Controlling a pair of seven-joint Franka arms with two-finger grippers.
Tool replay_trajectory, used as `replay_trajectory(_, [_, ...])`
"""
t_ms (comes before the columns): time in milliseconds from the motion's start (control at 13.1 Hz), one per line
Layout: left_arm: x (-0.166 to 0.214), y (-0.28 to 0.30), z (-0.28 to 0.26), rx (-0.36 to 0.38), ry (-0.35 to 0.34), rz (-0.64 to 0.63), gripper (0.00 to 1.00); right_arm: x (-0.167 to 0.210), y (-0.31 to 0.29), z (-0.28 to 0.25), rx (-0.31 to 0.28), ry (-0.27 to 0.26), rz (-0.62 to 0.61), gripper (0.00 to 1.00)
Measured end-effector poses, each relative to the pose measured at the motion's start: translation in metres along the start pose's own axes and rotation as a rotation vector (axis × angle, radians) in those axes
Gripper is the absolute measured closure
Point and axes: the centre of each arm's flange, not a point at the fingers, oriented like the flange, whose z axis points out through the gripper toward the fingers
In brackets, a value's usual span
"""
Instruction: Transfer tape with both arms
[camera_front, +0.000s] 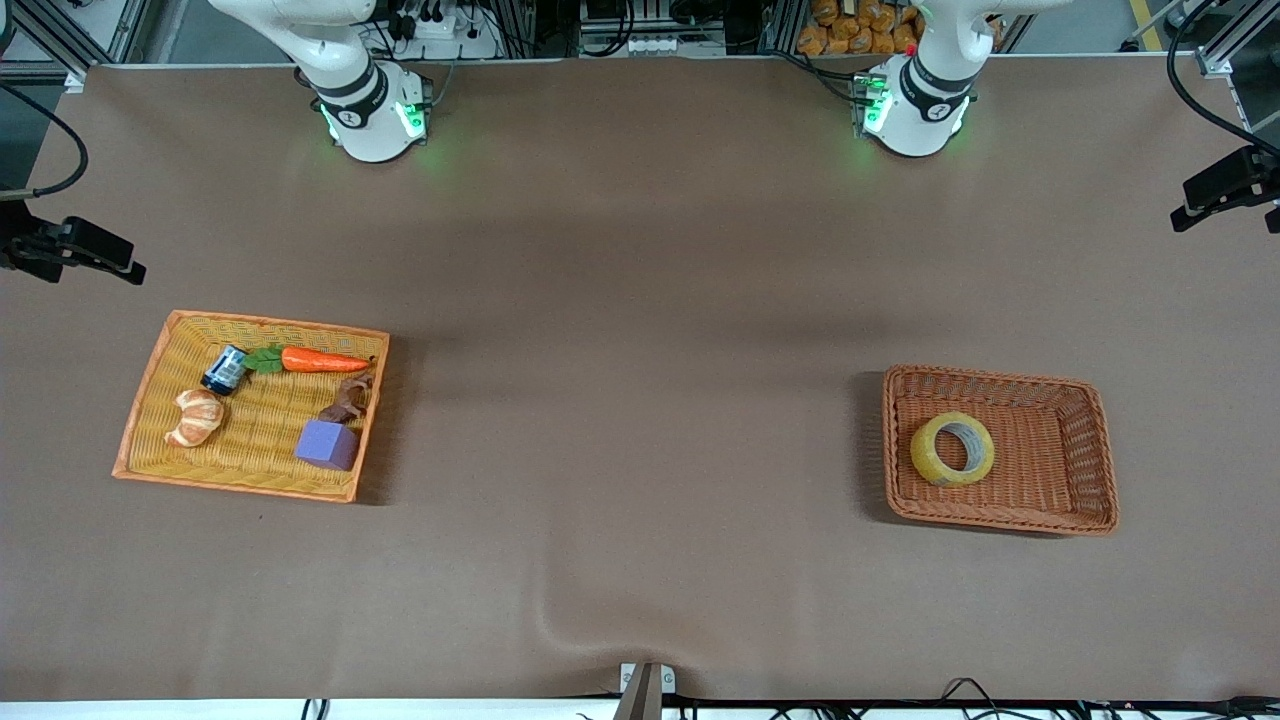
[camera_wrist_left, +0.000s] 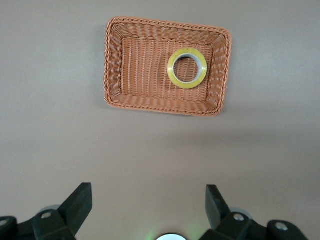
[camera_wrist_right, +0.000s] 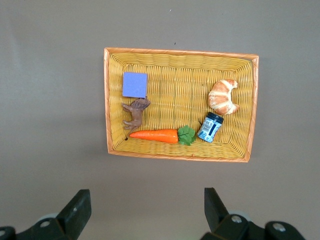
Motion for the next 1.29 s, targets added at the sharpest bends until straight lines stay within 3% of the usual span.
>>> replay_trajectory(609, [0.001, 0.024, 0.004, 0.001, -0.012, -0.088, 0.0, 0.0, 0.0, 0.001, 0.0, -0.003, 0.0, 0.0])
replay_trajectory(1294, [0.0, 0.062, -0.001, 0.004, -0.007, -0.1, 0.0, 0.0, -0.003, 0.004, 0.0, -0.008, -0.005, 0.0])
